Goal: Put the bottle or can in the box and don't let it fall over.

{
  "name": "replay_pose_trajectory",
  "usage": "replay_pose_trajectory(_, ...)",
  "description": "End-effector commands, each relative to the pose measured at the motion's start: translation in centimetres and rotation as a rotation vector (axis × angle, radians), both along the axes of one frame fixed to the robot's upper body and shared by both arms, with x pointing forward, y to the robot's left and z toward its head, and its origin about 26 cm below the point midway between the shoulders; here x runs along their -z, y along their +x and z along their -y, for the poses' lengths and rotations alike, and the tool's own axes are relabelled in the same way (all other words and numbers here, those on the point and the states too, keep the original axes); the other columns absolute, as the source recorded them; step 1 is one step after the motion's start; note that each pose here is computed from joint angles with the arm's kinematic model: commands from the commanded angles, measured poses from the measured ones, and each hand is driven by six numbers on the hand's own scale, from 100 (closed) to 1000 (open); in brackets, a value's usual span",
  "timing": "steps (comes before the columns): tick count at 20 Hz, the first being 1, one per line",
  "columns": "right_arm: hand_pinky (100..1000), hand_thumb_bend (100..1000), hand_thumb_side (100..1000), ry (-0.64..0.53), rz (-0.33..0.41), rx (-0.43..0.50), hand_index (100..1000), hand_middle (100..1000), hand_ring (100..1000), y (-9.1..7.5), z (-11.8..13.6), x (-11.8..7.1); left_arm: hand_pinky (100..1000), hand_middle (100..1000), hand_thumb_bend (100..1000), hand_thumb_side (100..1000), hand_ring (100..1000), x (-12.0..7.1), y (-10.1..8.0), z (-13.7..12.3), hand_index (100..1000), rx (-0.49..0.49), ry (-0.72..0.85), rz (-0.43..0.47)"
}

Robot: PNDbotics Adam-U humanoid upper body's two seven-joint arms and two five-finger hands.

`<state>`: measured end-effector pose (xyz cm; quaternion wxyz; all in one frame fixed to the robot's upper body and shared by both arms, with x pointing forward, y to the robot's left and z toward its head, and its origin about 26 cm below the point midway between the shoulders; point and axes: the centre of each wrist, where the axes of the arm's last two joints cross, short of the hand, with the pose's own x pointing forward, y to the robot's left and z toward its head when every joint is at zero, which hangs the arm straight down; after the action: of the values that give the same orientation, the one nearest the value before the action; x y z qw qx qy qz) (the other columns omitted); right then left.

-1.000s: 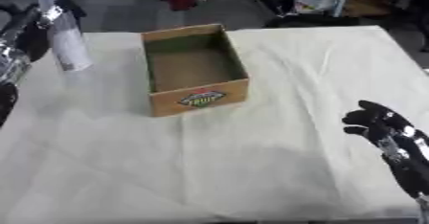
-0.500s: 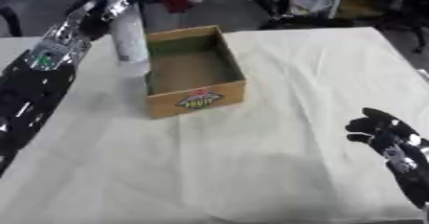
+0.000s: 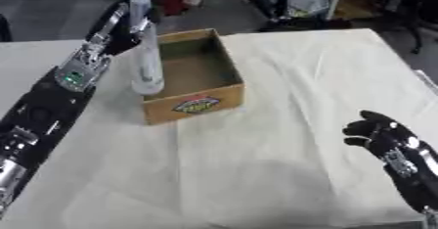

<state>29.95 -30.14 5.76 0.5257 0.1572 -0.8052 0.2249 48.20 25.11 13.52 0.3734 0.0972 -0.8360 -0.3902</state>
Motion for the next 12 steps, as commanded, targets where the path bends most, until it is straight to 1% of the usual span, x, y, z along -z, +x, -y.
replay_pose_trajectory(1, 784, 100, 581, -0.003, 0.029, -0.009, 881, 723, 798, 0.2, 0.0, -0.9, 860, 890, 157, 962, 976, 0.0, 0.2, 0.3, 1000, 0.017, 0.100, 0.011)
replay_pose_trajectory(2, 784, 100, 580, -0.003, 0.029, -0.009, 881, 723, 798, 0.2, 0.0, -0.9, 870, 906, 176, 992, 989, 0.3, 0.1, 0.4, 1000, 0.029, 0.111, 0.000)
replay_pose_trajectory(3, 784, 100, 580, -0.002, 0.030, -0.010, 880, 723, 798, 0.2, 0.0, -0.9, 871, 911, 183, 1000, 995, 0.6, 0.1, 0.4, 1000, 0.039, 0.116, -0.013)
replay_pose_trajectory(6, 784, 100, 580, -0.002, 0.029, -0.007, 879, 723, 798, 0.2, 0.0, -0.9, 857, 911, 213, 1000, 998, 1.0, 0.0, 0.1, 1000, 0.047, 0.084, -0.062)
replay_pose_trajectory(7, 784, 100, 580, -0.002, 0.029, -0.005, 879, 723, 798, 0.2, 0.1, -0.9, 847, 903, 207, 1000, 995, 1.0, -0.1, -0.1, 1000, 0.049, 0.057, -0.082)
replay_pose_trajectory(8, 784, 100, 580, -0.002, 0.029, -0.003, 879, 722, 798, 0.1, 0.1, -0.9, 837, 896, 196, 992, 993, 0.8, -0.2, -0.4, 1000, 0.055, 0.027, -0.101)
replay_pose_trajectory(10, 784, 100, 583, -0.004, 0.027, 0.006, 879, 722, 797, 0.1, 0.3, -0.9, 818, 874, 163, 942, 975, -0.1, -0.8, -1.1, 1000, 0.090, -0.047, -0.133)
replay_pose_trajectory(12, 784, 100, 582, -0.007, 0.025, 0.022, 879, 722, 798, 0.0, 0.6, -0.9, 801, 859, 122, 880, 959, -1.6, -2.2, -2.2, 1000, 0.150, -0.133, -0.151)
